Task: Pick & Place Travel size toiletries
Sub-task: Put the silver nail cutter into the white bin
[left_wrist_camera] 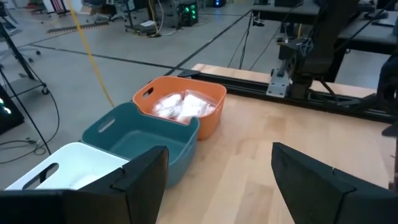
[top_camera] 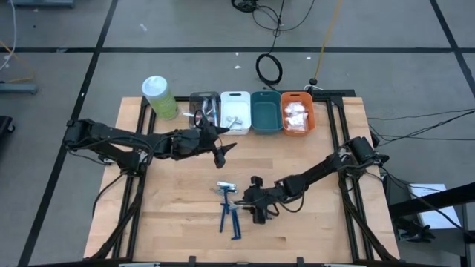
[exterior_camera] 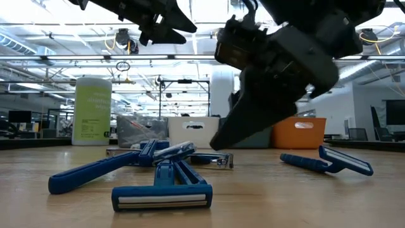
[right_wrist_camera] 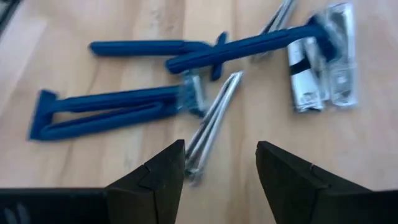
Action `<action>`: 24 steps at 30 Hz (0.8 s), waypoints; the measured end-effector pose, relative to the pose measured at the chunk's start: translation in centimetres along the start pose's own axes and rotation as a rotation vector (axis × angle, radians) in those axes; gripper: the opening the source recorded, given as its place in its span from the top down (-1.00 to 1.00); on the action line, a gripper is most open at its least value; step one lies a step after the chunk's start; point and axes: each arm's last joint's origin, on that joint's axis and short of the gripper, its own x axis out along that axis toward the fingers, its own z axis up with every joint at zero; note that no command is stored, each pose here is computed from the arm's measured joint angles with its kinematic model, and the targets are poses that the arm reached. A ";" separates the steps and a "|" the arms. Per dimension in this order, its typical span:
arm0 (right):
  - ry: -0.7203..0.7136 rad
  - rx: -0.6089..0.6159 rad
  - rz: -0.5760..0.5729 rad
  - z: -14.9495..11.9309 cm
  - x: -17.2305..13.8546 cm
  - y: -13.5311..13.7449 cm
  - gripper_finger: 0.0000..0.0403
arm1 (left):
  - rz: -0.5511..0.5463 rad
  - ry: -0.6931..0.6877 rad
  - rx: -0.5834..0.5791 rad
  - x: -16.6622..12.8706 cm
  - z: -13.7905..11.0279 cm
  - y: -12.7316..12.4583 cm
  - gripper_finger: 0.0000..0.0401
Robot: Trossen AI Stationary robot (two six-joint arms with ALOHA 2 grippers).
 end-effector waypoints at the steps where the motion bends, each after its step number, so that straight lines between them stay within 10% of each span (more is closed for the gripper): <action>1: -0.001 0.004 -0.018 -0.2 0.3 -0.2 0.07 | 0.000 -0.002 -0.001 0.0 0.0 0.0 -0.40; 24: 0.179 -0.035 -0.061 -3.0 1.8 -0.7 0.22 | 0.010 0.071 -0.029 0.0 -0.7 0.1 -0.40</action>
